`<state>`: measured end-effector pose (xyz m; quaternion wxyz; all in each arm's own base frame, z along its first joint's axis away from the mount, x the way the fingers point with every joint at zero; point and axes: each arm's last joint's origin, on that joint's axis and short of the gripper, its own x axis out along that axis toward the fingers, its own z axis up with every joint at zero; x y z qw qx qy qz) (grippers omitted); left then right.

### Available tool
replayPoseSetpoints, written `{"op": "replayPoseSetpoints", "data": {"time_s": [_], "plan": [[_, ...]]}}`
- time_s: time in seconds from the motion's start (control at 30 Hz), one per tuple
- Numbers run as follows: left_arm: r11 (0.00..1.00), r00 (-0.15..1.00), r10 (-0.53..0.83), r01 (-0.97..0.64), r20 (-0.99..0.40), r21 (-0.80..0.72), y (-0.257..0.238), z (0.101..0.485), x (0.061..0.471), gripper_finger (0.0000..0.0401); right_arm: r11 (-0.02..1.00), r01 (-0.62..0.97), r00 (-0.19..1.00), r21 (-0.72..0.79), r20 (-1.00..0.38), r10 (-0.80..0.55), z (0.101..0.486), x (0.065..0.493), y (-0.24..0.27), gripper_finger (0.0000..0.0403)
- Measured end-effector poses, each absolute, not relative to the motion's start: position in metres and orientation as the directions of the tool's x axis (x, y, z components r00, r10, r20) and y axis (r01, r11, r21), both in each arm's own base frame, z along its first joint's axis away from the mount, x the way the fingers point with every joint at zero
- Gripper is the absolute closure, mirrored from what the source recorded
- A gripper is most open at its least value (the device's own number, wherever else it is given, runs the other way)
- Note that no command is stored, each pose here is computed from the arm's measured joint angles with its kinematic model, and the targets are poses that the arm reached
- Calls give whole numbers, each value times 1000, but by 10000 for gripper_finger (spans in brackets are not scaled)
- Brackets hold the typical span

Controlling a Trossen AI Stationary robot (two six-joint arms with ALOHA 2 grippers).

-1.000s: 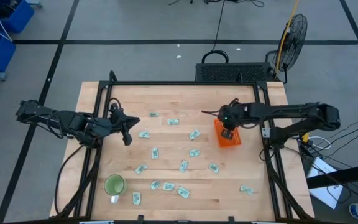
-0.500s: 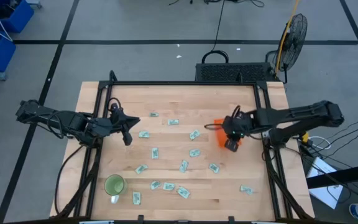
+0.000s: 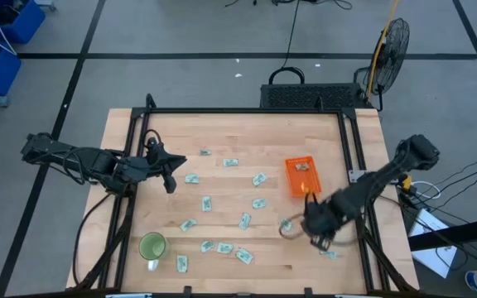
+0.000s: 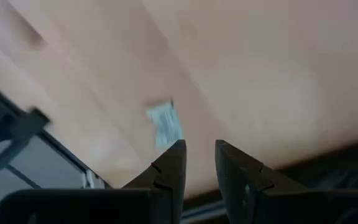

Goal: Pick and place Stevia / Truvia into bins
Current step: Put the stevia packet into the orange basket

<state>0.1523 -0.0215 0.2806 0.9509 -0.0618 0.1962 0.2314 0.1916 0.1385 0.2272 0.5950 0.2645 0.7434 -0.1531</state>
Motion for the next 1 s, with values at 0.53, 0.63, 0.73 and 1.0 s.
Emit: {"op": "replayPoseSetpoints", "data": {"time_s": [0.53, 0.63, 0.73, 1.0], "plan": [[885, 816, 415, -465, -402, -31, -22, 280, 152, 357, 781, 624, -177, 12, -972, 156, 174, 189, 205, 293], [880, 816, 415, -472, -402, -49, -22, 281, 152, 357, 781, 624, -203, -26, -971, 130, 167, 189, 206, 274], [879, 816, 415, -474, -402, -55, -22, 281, 152, 357, 782, 624, -182, 5, -972, 151, 162, 192, 211, 261], [879, 816, 415, -473, -402, -54, -22, 281, 152, 357, 832, 551, -243, -66, -967, 84, 139, 188, 220, 265]]}}
